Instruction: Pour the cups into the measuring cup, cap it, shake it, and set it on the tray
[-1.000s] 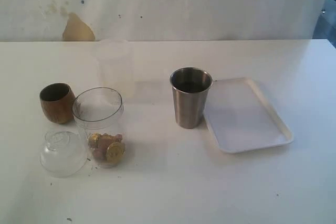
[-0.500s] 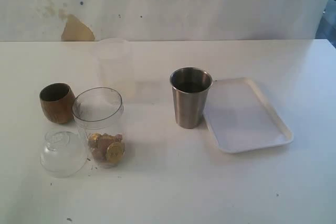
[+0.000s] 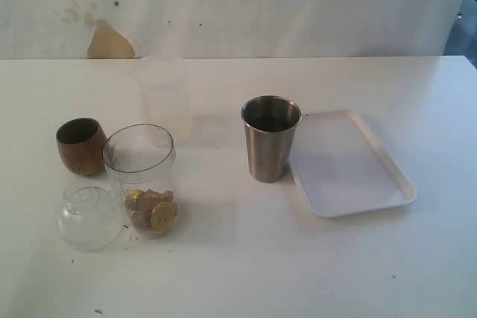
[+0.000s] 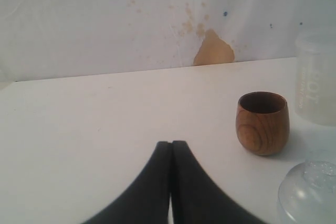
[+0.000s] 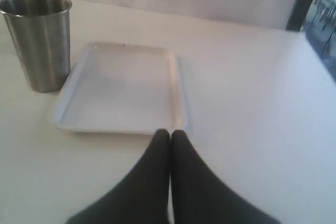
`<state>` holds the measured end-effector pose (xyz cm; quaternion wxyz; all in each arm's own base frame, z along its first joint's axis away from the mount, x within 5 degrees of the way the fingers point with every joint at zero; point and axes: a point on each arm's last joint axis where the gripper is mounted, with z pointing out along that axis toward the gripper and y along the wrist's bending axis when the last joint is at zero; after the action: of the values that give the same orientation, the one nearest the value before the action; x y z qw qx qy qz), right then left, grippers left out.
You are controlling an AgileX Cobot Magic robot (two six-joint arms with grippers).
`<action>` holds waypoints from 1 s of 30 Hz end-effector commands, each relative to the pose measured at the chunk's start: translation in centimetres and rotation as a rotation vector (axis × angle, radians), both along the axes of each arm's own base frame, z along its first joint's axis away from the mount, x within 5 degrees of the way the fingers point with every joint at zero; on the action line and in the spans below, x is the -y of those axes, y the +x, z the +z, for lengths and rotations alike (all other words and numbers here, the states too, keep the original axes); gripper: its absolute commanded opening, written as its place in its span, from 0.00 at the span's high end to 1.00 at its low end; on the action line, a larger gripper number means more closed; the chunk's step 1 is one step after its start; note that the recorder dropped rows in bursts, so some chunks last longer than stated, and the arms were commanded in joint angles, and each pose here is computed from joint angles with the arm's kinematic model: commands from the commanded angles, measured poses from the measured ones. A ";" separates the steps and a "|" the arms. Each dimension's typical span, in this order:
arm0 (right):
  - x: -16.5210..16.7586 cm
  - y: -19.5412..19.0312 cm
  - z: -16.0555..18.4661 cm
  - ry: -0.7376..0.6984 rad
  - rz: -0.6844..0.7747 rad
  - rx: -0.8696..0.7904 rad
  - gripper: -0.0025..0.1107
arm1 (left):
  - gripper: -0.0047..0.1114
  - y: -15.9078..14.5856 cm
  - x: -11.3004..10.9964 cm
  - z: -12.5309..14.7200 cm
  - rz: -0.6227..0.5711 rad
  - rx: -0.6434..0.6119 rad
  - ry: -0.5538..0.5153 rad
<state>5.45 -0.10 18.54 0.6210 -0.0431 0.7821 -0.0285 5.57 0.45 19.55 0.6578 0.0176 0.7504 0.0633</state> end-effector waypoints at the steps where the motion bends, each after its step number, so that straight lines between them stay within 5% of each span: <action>1: -0.3 0.2 2.4 -0.072 0.040 0.279 0.98 | 0.96 0.0 0.0 -0.1 0.003 0.011 0.009; 7: -1.1 -1.5 7.1 0.073 0.139 0.825 0.98 | 0.96 0.0 0.0 -0.1 0.003 0.011 0.009; 10: -1.2 -2.4 8.2 0.209 0.204 0.961 0.98 | 0.96 0.0 0.0 -0.1 0.003 0.011 0.009; 13: -1.2 -2.1 7.9 0.217 0.193 0.913 0.96 | 0.96 0.0 0.0 -0.1 0.003 0.011 0.009; 15: -1.1 -1.7 7.7 0.241 0.176 0.838 0.87 | 0.96 0.0 0.0 -0.1 0.003 0.011 0.009; 22: -1.3 0.3 8.4 0.392 0.193 0.685 0.08 | 0.96 0.0 0.0 -0.1 0.003 0.011 0.009; 30: -3.6 4.0 7.2 0.267 0.384 0.463 0.05 | 0.96 0.0 0.0 -0.1 0.003 0.011 0.009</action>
<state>8.14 2.73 26.45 0.8066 -0.0662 0.5616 0.1718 5.57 0.45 19.55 0.6577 0.0182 0.7503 0.0639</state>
